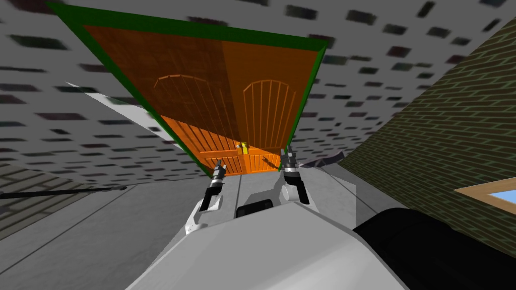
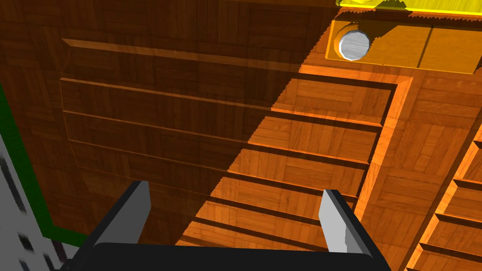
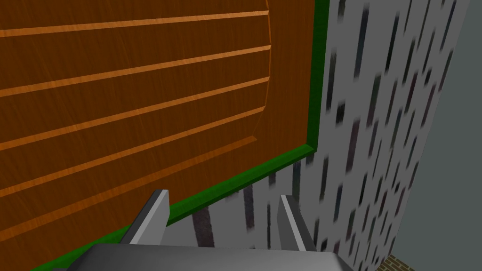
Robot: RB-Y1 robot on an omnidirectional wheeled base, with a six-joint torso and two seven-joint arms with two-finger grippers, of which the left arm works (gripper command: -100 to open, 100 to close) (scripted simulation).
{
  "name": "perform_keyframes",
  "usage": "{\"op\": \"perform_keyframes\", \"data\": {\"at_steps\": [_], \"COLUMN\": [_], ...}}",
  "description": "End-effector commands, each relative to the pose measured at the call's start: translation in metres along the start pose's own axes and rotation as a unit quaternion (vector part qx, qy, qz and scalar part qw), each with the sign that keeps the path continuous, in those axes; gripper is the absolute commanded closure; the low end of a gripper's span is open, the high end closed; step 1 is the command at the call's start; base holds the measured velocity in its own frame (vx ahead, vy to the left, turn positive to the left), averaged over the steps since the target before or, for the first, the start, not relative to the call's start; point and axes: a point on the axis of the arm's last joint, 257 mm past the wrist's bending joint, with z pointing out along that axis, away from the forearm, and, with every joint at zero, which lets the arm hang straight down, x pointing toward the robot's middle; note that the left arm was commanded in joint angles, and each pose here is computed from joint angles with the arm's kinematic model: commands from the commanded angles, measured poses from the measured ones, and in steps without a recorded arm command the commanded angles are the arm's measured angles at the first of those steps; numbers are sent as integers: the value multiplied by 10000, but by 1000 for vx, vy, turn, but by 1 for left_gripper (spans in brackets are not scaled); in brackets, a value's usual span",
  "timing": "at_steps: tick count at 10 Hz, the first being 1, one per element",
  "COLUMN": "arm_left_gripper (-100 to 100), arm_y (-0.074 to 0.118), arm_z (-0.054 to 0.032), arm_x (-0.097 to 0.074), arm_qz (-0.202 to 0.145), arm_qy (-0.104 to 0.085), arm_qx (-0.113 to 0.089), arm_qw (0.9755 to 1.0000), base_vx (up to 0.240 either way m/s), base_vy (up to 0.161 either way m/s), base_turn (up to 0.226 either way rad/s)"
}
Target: Pull the door open
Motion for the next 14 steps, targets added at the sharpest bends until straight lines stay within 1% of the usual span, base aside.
{"op": "perform_keyframes", "data": {"at_steps": [1, 4, 5, 7, 8, 10, 14], "arm_left_gripper": [-100, -100, -100, -100, -100, -100, -100], "arm_y": [124, 318, 433, 546, 642, 735, 999], "arm_z": [46, 81, 100, 117, 131, 144, 181], "arm_x": [-28, -55, -71, -89, -104, -119, -158], "arm_qz": [8, 22, 31, 40, 48, 57, 79], "arm_qy": [-5, -12, -17, -23, -28, -35, -50], "arm_qx": [-138, -354, -484, -613, -723, -832, -1146], "arm_qw": [9999, 9994, 9988, 9981, 9974, 9965, 9934], "base_vx": [106, 98, 147, 129, 149, 135, 179], "base_vy": [-38, -23, -20, -37, -20, -3, -16], "base_turn": [-28, -31, -52, -32, -48, -26, -44]}}
